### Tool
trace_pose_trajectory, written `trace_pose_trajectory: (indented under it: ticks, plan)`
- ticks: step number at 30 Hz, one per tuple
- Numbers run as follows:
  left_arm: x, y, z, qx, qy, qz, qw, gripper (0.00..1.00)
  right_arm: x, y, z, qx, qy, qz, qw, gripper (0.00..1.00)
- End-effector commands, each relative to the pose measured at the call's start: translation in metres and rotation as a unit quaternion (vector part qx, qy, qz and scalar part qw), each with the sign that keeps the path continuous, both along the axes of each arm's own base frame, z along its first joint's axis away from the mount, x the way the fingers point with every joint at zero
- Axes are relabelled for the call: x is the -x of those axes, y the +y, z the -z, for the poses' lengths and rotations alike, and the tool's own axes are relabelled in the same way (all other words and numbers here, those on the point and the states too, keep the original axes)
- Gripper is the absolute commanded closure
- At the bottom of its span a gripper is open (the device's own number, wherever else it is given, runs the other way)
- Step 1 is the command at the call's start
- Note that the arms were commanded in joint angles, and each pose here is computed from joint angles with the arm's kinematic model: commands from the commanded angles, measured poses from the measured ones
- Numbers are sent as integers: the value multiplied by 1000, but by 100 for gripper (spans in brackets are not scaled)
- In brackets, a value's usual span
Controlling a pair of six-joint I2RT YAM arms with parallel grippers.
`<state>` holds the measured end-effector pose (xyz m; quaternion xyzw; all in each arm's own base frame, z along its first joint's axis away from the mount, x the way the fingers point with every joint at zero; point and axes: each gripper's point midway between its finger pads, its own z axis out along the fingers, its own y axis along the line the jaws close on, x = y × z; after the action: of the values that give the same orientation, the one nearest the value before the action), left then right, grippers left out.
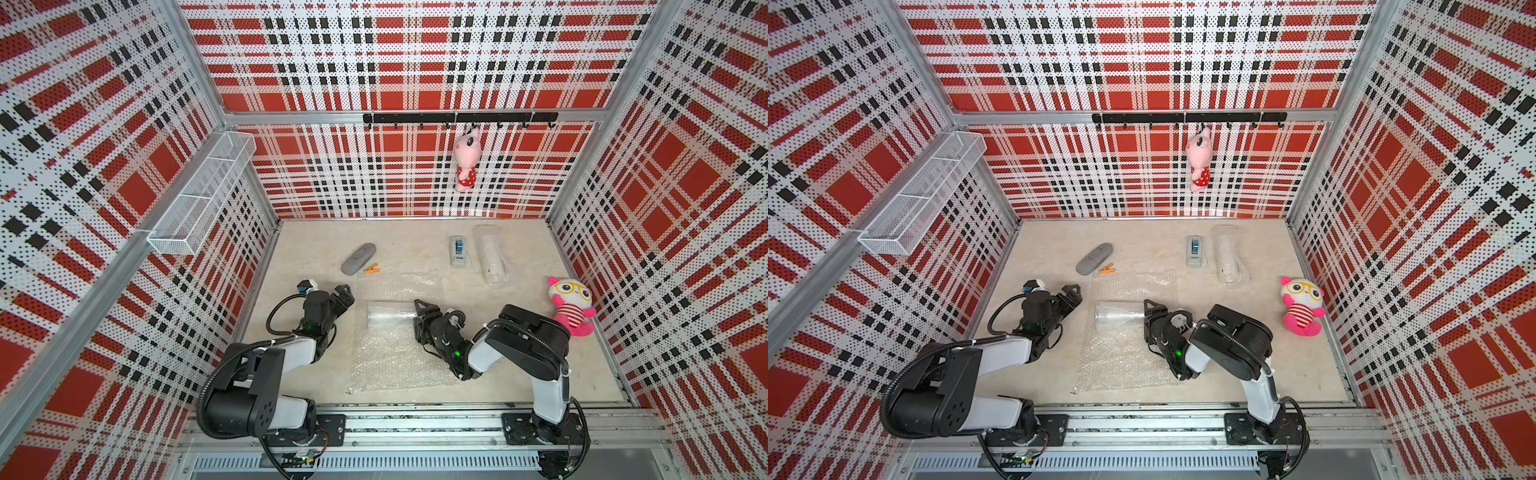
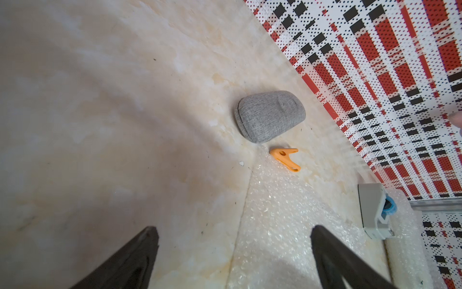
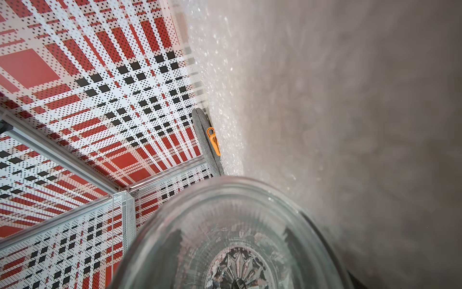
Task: Wrap vases in bubble wrap
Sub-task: Place the vase in bubble wrap.
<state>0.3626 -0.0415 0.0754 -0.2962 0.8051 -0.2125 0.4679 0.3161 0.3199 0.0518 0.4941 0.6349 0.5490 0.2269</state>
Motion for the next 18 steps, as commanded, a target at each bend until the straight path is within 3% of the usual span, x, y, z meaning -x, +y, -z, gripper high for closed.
trace_pose_trajectory:
  ticks: [1,5,14,18]
  plan:
    - [-5,0,-6,-6,-11,2,1000,2,-1,14,-21,-88,10,1,996,59]
    - [-5,0,-5,-7,-10,1,1000,2,-1,17,-25,-94,5,-3,996,36]
    - [-5,0,-5,-8,-9,1,1000,2,1,15,-27,-87,7,-8,996,16]
    - [-5,1,-5,-8,-10,0,1000,2,3,13,-27,-81,10,-13,997,1]
